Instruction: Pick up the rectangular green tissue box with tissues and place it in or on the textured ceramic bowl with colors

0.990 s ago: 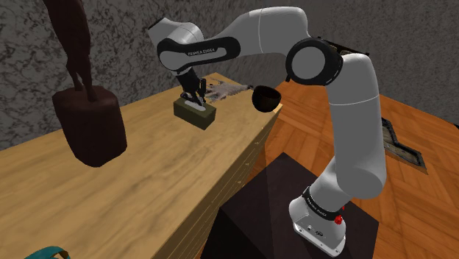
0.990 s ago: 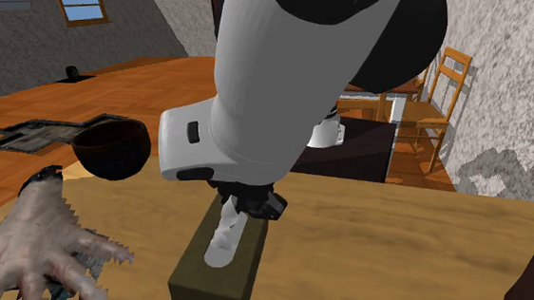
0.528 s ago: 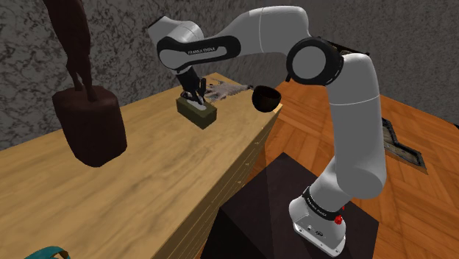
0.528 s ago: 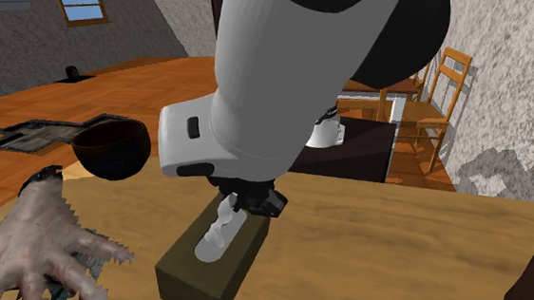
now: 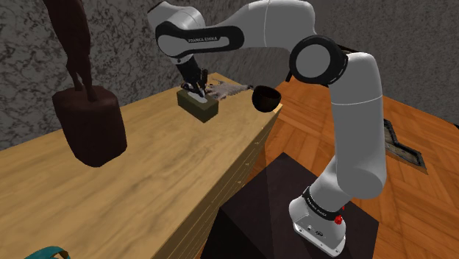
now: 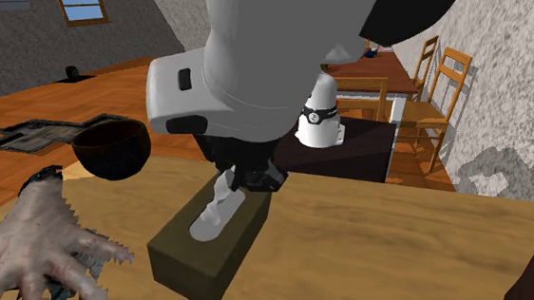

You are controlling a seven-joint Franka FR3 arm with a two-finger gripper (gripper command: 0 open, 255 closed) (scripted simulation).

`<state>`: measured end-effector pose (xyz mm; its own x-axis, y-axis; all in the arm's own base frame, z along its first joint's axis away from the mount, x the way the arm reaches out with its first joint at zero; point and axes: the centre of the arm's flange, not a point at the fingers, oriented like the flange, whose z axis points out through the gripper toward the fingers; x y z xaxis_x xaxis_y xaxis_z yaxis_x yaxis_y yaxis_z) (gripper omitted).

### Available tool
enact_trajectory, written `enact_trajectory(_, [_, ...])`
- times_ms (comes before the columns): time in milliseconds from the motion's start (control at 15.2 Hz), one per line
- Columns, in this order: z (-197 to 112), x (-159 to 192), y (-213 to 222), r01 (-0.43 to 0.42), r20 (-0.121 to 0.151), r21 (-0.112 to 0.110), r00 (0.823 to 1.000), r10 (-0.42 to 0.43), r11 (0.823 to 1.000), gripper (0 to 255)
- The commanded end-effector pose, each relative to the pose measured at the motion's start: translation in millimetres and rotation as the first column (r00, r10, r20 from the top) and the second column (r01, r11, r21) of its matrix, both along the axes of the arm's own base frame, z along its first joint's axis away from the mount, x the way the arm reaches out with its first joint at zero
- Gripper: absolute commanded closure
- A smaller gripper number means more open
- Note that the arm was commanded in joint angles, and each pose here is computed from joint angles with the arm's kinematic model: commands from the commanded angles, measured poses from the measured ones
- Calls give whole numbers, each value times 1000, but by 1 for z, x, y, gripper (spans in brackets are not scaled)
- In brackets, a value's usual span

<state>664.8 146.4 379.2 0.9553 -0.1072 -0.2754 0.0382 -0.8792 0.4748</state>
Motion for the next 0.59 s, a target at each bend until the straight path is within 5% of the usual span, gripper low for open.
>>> enact_trajectory(0, [10, 1, 0, 0, 0, 0, 1000, 0, 1000, 255])
enact_trajectory(528, [53, 1, 0, 0, 0, 0, 1000, 0, 1000, 255])
